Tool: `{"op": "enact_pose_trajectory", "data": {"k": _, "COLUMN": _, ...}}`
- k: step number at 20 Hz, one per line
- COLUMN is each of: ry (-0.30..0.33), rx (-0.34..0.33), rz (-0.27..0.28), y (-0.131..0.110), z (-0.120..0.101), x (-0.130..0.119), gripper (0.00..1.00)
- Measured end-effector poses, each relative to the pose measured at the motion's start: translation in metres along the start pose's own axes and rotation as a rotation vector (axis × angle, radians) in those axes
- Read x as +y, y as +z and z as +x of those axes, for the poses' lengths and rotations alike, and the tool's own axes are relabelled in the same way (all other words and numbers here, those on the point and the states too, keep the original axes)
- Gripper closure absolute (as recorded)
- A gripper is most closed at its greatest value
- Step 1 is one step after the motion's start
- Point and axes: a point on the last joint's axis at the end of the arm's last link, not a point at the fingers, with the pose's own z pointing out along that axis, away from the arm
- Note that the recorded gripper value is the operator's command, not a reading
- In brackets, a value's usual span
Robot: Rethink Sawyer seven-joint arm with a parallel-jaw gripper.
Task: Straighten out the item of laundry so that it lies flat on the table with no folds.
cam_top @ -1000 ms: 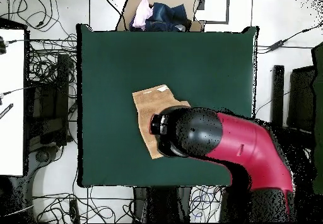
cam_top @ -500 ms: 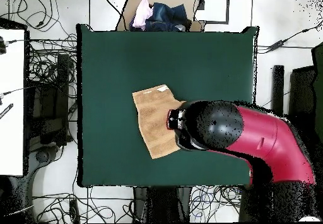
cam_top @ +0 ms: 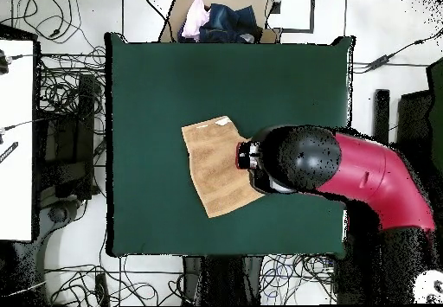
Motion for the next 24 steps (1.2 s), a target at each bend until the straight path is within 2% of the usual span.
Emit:
{"op": "enact_pose_trajectory", "data": {"k": 3, "ry": -0.003, "rx": -0.003, "rz": -0.015, "y": 0.014, "z": -0.004, "x": -0.001, "gripper": 0.0}}
{"op": "enact_pose_trajectory", "data": {"k": 5, "ry": -0.001, "rx": -0.017, "rz": -0.033, "y": 0.032, "z": -0.01, "x": -0.005, "gripper": 0.0}}
{"op": "enact_pose_trajectory", "data": {"k": 8, "ry": -0.002, "rx": -0.023, "rz": -0.045, "y": 0.043, "z": -0.012, "x": -0.007, "gripper": 0.0}}
{"op": "enact_pose_trajectory", "data": {"k": 14, "ry": 0.004, "rx": -0.003, "rz": -0.07, "y": 0.075, "z": -0.01, "x": -0.012, "gripper": 0.0}}
{"op": "enact_pose_trajectory", "data": {"k": 20, "ry": 0.004, "rx": 0.026, "rz": -0.08, "y": 0.096, "z": -0.004, "x": -0.022, "gripper": 0.0}}
{"op": "enact_pose_trajectory", "data": {"k": 24, "ry": 0.003, "rx": 0.04, "rz": -0.074, "y": 0.093, "z": -0.002, "x": -0.031, "gripper": 0.0}}
